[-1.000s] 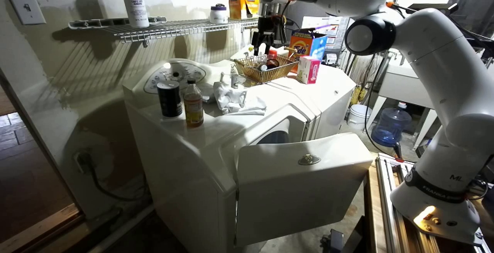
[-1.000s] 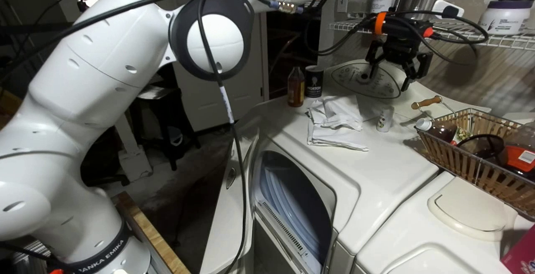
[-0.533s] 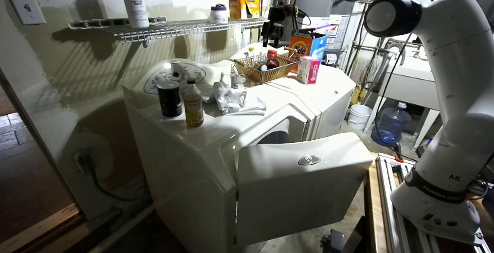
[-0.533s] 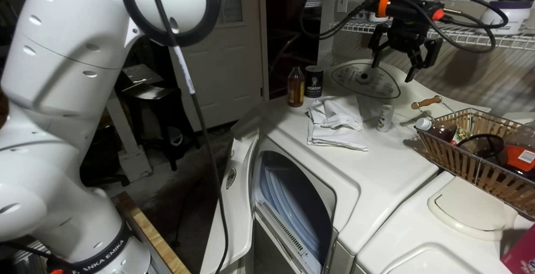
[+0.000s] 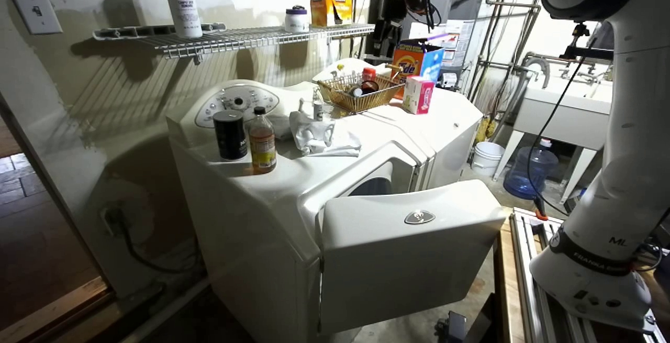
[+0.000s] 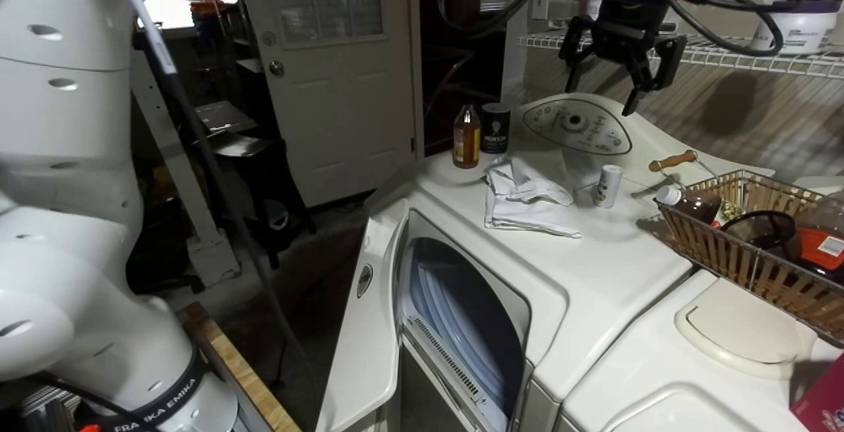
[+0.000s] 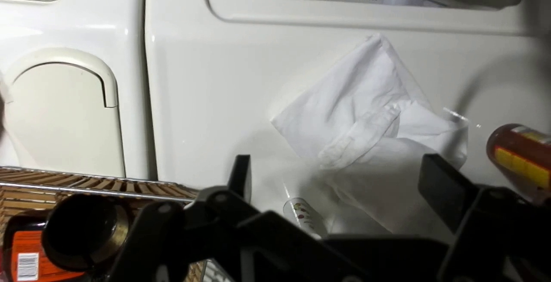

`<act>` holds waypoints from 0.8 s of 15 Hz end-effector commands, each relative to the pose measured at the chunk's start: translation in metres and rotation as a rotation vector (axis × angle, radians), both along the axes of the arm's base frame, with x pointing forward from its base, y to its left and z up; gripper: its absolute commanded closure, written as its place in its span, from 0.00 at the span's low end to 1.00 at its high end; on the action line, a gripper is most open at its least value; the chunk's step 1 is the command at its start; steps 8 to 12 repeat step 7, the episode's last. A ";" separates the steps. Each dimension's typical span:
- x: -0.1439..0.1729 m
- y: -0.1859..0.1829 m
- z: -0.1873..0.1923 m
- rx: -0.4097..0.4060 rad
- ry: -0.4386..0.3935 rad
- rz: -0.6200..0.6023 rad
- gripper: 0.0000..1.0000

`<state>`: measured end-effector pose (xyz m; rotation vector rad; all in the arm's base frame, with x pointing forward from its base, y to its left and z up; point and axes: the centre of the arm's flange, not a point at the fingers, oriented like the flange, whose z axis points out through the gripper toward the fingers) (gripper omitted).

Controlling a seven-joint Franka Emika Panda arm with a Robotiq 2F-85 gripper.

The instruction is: Move the white item forward

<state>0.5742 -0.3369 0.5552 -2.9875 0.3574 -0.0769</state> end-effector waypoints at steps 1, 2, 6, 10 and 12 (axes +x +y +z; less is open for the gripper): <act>-0.009 0.004 0.002 0.005 0.000 0.039 0.00; -0.017 0.007 0.005 0.009 -0.002 0.070 0.00; -0.031 0.014 0.007 0.017 -0.002 0.101 0.00; -0.032 0.014 0.005 0.018 -0.002 0.102 0.00; -0.032 0.014 0.005 0.018 -0.002 0.102 0.00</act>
